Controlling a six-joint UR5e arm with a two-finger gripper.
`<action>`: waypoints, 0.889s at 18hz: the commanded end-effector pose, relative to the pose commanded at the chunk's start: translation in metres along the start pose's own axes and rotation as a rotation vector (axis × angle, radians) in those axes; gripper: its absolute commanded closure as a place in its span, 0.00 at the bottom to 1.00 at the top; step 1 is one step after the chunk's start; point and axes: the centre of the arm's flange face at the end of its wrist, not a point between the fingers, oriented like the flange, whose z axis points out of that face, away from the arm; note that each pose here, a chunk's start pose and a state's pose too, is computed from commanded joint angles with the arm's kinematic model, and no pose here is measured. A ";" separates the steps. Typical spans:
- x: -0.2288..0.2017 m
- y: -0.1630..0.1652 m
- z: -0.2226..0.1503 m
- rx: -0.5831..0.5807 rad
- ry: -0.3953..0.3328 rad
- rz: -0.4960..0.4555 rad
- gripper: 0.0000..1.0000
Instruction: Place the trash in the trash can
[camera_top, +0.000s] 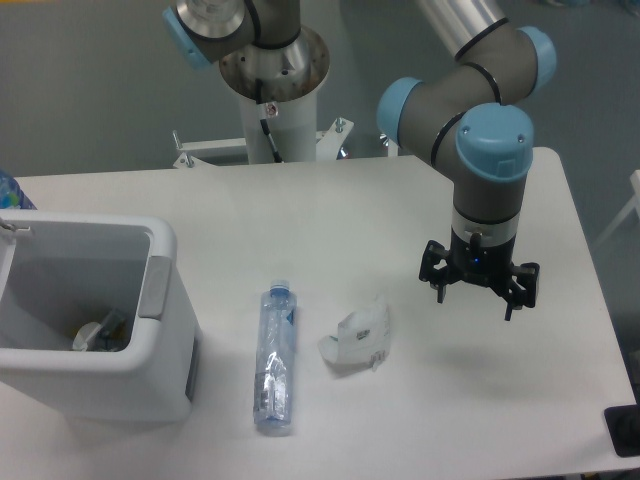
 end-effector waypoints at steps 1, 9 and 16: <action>0.000 0.000 0.001 -0.002 0.001 0.000 0.00; 0.027 0.003 0.018 -0.003 0.031 0.014 0.00; 0.088 -0.011 0.045 -0.012 0.075 0.085 0.00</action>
